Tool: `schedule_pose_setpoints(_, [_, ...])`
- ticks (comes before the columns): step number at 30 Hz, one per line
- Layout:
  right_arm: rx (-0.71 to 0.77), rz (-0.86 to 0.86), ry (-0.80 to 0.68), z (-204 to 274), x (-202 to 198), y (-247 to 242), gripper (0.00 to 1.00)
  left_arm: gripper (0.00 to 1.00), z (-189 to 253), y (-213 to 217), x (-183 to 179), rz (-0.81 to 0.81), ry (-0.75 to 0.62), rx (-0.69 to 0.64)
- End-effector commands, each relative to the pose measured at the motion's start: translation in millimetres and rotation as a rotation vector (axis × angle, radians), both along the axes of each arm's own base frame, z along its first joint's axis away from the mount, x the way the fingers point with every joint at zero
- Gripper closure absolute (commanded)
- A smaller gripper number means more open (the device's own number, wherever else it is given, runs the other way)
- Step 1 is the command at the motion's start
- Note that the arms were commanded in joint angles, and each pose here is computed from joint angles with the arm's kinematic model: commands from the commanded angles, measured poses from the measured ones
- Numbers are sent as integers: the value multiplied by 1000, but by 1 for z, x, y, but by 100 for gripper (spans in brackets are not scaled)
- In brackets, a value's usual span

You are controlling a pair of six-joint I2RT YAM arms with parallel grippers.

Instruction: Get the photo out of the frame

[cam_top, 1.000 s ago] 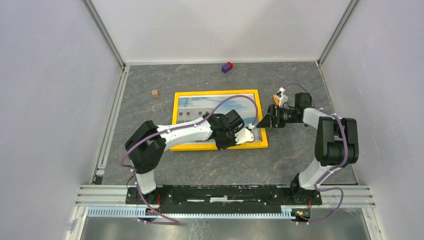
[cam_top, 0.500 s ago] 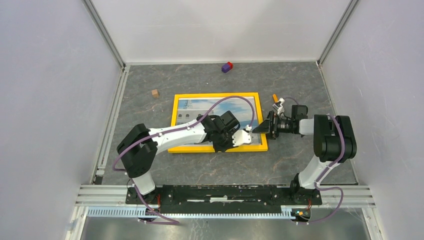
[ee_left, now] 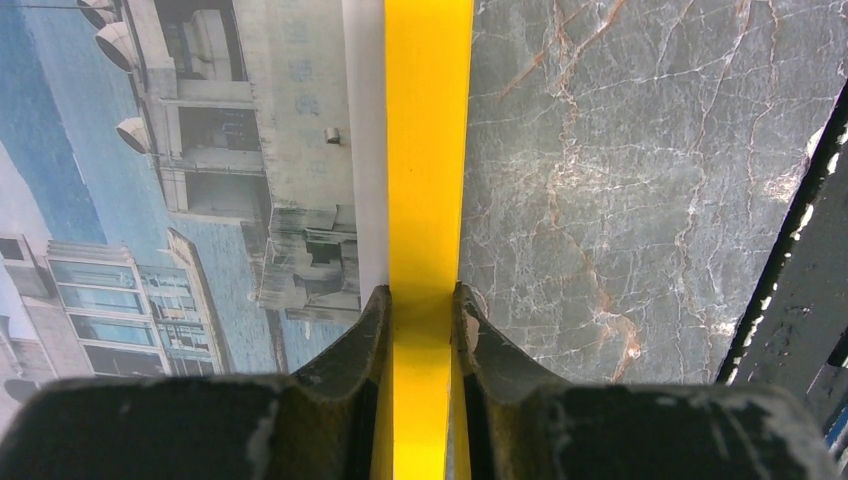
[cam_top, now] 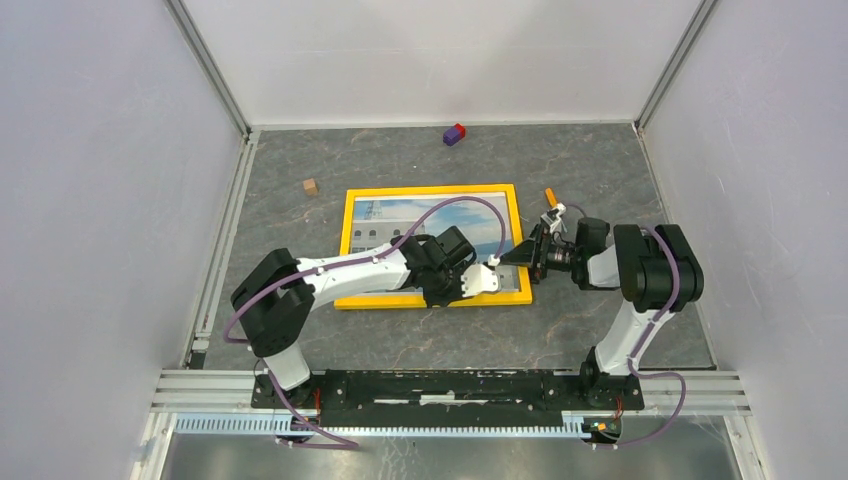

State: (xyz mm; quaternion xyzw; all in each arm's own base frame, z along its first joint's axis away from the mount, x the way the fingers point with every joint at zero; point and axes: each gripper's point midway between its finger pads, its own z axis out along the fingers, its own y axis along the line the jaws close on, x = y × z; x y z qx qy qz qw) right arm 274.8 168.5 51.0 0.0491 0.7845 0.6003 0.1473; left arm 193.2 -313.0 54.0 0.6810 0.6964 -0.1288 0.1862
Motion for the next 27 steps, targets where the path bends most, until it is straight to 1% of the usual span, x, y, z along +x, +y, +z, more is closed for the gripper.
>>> schedule_pose_setpoints(1, [117, 4, -53, 29, -2, 14, 21, 98, 28, -26, 8, -52, -61, -140])
schedule_pose_setpoints(5, [229, -7, -76, 58, -6, 17, 36, 98, 32, -27, 8, -47, -59, -150])
schedule_pose_setpoints(8, [259, -2, -101, 67, -7, 17, 45, 98, 33, -28, 9, -44, -65, -153])
schedule_pose_setpoints(11, [212, -12, -88, 56, -7, 16, 48, 97, 35, -29, 10, -39, -66, -154])
schedule_pose_setpoints(14, [105, -8, -104, 34, -8, 15, 55, 95, 36, -29, 10, -29, -62, -152])
schedule_pose_setpoints(15, [56, -2, -64, 21, -9, 13, 58, 93, 37, -29, 10, -24, -60, -148])
schedule_pose_setpoints(17, [-71, 36, -102, 2, -9, 7, 63, 87, 37, -28, 11, -9, -57, -138])
schedule_pose_setpoints(18, [-109, 47, -112, 0, -8, 5, 66, 83, 39, -28, 12, 0, -53, -136])
schedule_pose_setpoints(22, [-143, 43, -186, 12, -1, -1, 81, 66, 50, -25, 12, 34, -39, -137])
schedule_pose_setpoints(24, [-168, 49, -206, 15, 1, -3, 90, 57, 59, -22, 13, 59, -30, -146])
schedule_pose_setpoints(27, [-177, 36, -231, 25, 7, -13, 100, 40, 76, -12, 16, 113, -4, -168])
